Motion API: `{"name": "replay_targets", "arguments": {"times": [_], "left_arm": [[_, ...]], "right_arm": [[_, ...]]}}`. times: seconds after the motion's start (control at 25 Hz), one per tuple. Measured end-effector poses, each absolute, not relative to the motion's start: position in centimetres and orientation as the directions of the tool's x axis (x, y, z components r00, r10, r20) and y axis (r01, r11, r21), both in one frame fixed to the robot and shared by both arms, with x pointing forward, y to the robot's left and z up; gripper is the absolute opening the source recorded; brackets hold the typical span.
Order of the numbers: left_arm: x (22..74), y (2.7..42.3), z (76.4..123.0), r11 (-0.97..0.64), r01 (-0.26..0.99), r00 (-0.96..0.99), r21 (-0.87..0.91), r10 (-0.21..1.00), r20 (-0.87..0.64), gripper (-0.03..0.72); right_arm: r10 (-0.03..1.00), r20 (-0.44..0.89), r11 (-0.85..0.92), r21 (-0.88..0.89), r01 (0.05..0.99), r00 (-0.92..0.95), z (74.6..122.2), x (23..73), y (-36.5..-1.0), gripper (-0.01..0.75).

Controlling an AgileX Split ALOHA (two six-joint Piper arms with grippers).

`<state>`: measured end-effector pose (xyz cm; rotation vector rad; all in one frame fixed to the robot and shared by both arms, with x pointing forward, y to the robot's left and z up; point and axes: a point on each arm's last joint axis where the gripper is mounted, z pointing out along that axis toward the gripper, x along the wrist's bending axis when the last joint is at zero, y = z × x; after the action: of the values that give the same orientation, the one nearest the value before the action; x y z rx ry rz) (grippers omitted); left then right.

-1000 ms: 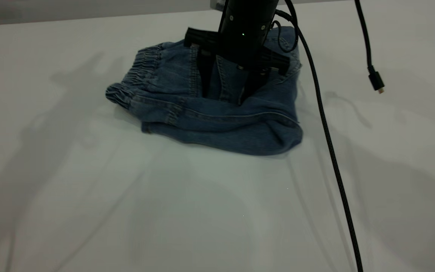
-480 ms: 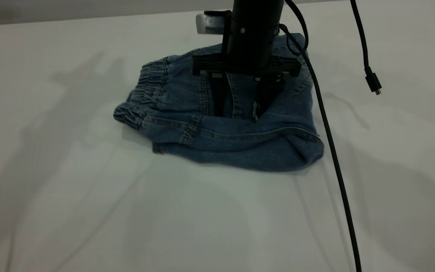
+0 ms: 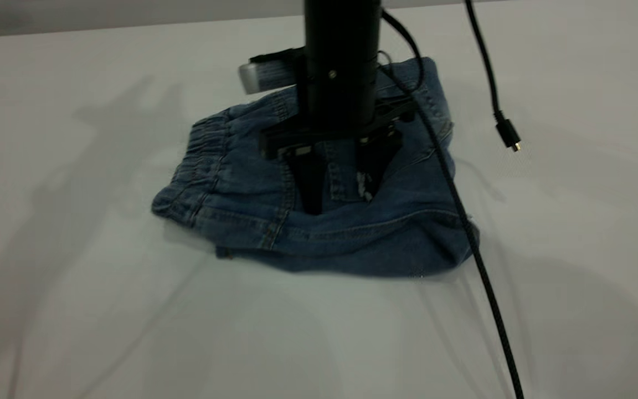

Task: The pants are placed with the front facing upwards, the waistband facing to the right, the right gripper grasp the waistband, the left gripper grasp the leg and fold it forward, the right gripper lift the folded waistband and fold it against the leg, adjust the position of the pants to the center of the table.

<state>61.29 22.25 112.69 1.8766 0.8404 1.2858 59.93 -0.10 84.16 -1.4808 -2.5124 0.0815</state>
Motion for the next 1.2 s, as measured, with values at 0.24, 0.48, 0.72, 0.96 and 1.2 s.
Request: {"name": "replay_targets", "arguments": {"times": [0.24, 0.48, 0.72, 0.96, 1.2], "left_arm": [[61.3, 22.2, 112.7, -0.543, 0.122, 0.296, 0.83, 0.819, 0.492, 0.388], [61.3, 22.3, 112.7, -0.543, 0.123, 0.296, 0.83, 0.819, 0.492, 0.388], [61.2, 22.3, 112.7, -0.533, 0.135, 0.296, 0.835, 0.826, 0.48, 0.388], [59.7, 21.9, 114.7, -0.492, 0.101, 0.284, 0.865, 0.847, 0.449, 0.388], [57.4, 22.1, 117.4, -0.485, 0.056, 0.265, 0.873, 0.85, 0.455, 0.388]], "right_arm": [[0.845, 0.135, 0.531, -0.106, 0.841, -0.517, 86.2, 59.6, 0.7, 0.447], [0.841, 0.063, 0.537, 0.009, 0.843, -0.537, 90.8, 60.4, 0.3, 0.447], [0.823, 0.076, 0.548, 0.151, 0.823, -0.563, 97.7, 60.0, 0.1, 0.426], [0.788, 0.049, 0.568, 0.328, 0.755, -0.614, 106.5, 58.2, -1.7, 0.391], [0.782, 0.048, 0.516, 0.509, 0.689, -0.622, 115.0, 55.0, -4.3, 0.389]]}}
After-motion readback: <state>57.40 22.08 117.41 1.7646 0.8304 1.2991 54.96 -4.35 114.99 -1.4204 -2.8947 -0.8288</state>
